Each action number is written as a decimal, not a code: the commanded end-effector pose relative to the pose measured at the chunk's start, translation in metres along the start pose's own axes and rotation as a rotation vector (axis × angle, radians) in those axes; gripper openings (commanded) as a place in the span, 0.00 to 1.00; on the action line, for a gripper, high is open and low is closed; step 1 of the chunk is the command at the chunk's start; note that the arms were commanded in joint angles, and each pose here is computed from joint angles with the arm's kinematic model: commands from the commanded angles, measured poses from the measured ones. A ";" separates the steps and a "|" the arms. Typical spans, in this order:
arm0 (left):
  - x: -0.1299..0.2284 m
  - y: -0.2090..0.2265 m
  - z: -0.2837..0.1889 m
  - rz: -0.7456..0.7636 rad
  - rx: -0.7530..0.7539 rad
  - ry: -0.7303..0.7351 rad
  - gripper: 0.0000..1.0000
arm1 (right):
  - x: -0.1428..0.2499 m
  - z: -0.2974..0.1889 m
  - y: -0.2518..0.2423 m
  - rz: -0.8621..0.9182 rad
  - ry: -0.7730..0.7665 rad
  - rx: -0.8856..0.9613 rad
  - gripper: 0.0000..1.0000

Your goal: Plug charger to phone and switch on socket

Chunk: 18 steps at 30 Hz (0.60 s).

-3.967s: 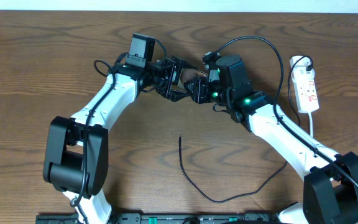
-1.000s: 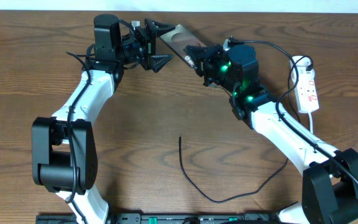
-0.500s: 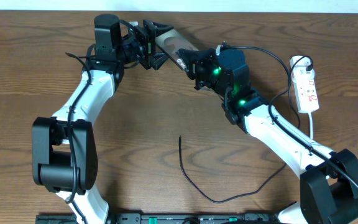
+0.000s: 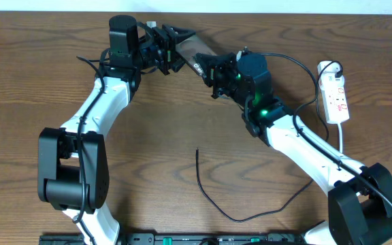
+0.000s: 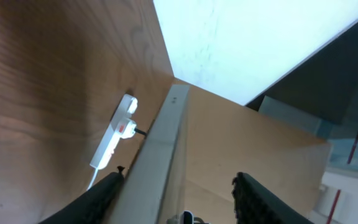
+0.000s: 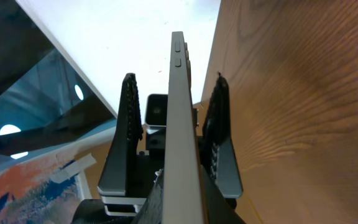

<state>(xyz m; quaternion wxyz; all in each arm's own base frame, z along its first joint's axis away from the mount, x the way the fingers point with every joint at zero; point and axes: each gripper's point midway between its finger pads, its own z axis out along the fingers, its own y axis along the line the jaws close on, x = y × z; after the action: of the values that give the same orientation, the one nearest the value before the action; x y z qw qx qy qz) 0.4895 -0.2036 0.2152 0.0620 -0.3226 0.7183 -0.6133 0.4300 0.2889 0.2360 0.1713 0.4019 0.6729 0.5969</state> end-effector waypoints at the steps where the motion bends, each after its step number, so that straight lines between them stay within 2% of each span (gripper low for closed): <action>1: 0.004 -0.016 -0.002 0.031 0.024 -0.004 0.51 | 0.006 -0.001 0.016 0.004 0.003 -0.043 0.02; 7: 0.005 -0.015 0.000 0.033 0.023 -0.009 0.41 | 0.008 0.000 0.016 0.015 0.006 -0.042 0.02; 16: 0.007 -0.015 0.002 0.035 0.021 -0.007 0.20 | 0.009 0.000 0.015 0.015 0.010 -0.041 0.01; 18: 0.007 -0.015 0.002 0.035 0.021 -0.009 0.19 | 0.010 0.000 0.015 0.015 0.010 -0.041 0.02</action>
<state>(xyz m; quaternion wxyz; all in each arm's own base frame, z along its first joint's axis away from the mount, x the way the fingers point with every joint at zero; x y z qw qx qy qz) 0.4883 -0.2099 0.2142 0.0599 -0.3255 0.7189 -0.6113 0.4285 0.2916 0.2368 0.1645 0.4078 0.6681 0.6002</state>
